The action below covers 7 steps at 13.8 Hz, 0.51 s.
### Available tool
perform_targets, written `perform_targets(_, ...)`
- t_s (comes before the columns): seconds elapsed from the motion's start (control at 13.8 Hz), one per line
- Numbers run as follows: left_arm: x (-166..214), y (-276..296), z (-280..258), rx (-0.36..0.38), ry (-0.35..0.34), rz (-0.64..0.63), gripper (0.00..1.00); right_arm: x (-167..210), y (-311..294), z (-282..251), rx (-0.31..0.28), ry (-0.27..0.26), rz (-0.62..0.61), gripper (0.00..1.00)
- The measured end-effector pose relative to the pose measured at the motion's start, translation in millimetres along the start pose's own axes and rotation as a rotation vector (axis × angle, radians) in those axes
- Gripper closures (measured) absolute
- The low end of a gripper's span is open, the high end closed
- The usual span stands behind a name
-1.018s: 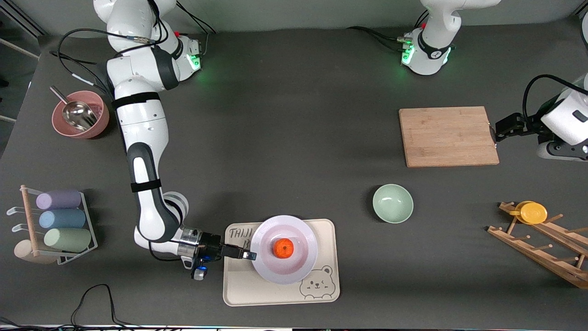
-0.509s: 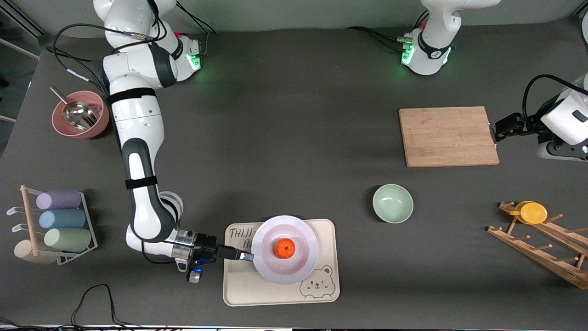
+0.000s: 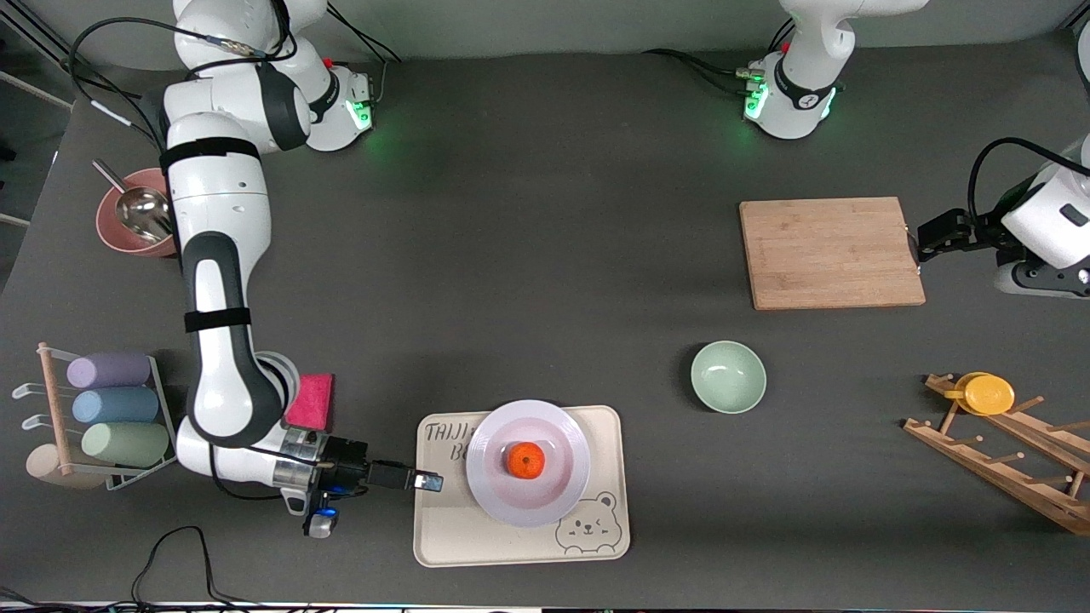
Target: Place orange and plate with both arms
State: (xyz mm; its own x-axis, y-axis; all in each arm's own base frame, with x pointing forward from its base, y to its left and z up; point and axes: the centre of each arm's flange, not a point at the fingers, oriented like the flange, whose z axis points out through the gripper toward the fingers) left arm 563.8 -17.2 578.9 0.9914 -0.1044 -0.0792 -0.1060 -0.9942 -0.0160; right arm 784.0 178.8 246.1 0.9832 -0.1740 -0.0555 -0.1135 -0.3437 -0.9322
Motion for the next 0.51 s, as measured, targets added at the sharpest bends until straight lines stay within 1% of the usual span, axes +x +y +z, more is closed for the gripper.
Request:
perform_targets(0.07, 0, 0, 0, 0.000, 0.000, 0.000, 0.00, 0, -6, -9, -0.037, -0.017, -0.009, 0.00)
perform_targets(0.29, 0, 0, 0, 0.000, -0.002, 0.000, 0.00, -5, -45, -39, -0.181, -0.054, -0.060, 0.00)
perform_targets(0.36, 0, 0, 0, 0.000, -0.003, 0.000, 0.00, -10, -57, -50, -0.238, -0.071, -0.082, 0.00)
perform_targets(0.51, 0, 0, 1, 0.000, -0.004, 0.000, 0.00, -23, -73, -82, -0.378, -0.115, -0.121, 0.00)
